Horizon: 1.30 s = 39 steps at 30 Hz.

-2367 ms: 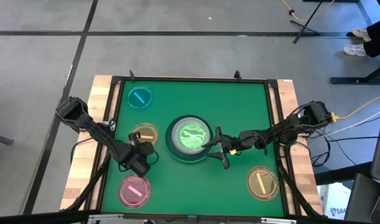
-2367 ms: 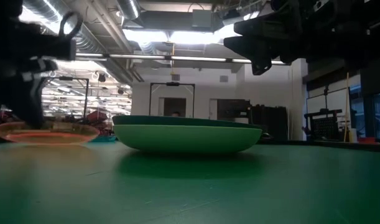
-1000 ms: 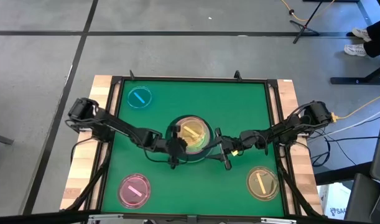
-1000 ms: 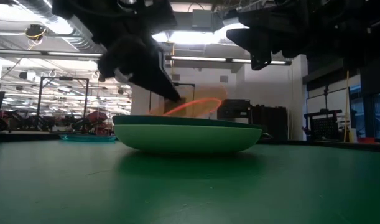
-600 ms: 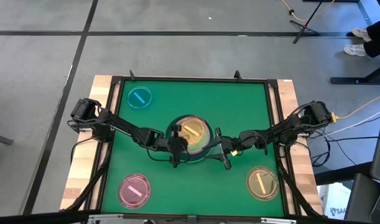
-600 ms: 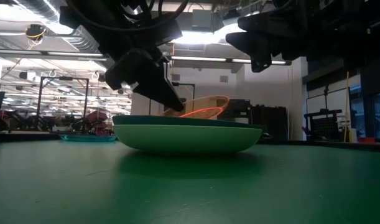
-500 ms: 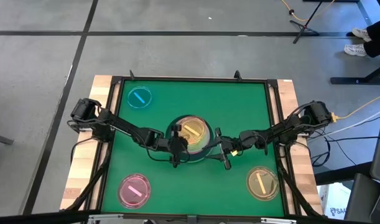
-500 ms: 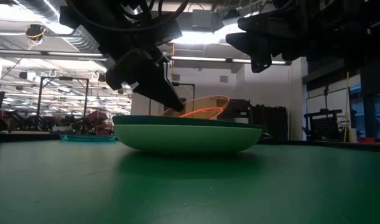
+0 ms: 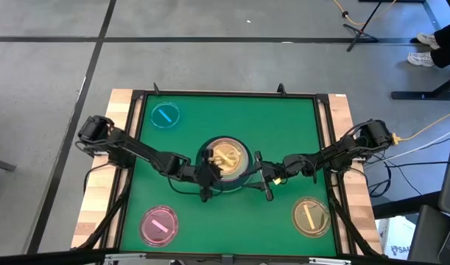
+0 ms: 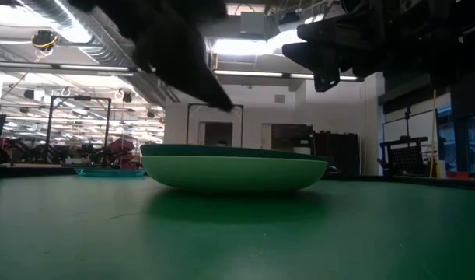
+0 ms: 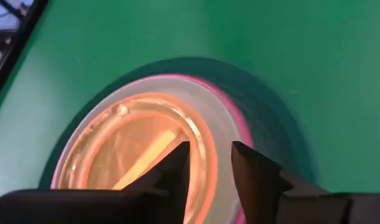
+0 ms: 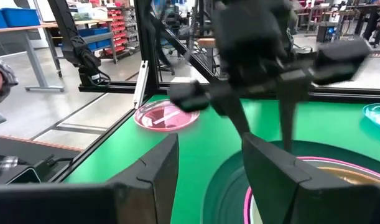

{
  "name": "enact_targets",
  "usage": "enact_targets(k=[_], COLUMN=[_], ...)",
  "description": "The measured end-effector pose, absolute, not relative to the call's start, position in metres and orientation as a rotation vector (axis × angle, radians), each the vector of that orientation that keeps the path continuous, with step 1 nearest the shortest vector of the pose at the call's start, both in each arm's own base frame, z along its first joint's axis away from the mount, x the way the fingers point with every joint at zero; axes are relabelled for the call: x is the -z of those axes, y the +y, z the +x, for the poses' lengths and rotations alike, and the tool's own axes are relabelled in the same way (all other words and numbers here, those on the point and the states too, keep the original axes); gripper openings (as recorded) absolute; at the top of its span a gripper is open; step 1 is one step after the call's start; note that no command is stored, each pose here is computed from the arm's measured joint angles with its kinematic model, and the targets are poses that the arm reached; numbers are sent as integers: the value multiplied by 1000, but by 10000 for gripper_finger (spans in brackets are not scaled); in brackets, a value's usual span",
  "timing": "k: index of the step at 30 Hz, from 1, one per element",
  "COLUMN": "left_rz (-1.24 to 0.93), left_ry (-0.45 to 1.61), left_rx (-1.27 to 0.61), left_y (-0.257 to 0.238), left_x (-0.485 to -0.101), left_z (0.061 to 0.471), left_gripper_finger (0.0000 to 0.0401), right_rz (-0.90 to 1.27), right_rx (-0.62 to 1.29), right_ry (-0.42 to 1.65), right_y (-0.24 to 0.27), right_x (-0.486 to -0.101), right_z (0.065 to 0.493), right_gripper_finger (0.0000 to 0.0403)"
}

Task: Stack plastic plates
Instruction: Stack the transparent blue plate on top of the transparent orange plate

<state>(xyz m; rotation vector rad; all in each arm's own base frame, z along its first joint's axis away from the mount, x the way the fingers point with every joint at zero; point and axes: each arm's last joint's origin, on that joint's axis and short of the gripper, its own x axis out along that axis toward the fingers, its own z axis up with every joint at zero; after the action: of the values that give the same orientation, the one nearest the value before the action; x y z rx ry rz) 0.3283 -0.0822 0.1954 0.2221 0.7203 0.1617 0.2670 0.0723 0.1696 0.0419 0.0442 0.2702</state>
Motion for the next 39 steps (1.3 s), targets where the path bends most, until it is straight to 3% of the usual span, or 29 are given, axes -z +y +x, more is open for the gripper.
enact_targets(k=[8, 15, 25, 39], left_rz=[209, 234, 65, -230], left_ry=[721, 785, 848, 1136], left_rx=[-212, -388, -632, -863], left_y=[-91, -80, -22, 82], left_x=[-231, -244, -211, -171], left_z=[294, 256, 220, 204], left_gripper_finger=[113, 114, 114, 114], right_rz=[39, 38, 38, 34], right_rx=[-267, -267, -223, -214], right_ry=[54, 54, 50, 67], right_y=[72, 72, 70, 70], right_x=[-168, -168, -169, -166], right_z=[267, 267, 268, 268], right_gripper_finger=[170, 170, 170, 170])
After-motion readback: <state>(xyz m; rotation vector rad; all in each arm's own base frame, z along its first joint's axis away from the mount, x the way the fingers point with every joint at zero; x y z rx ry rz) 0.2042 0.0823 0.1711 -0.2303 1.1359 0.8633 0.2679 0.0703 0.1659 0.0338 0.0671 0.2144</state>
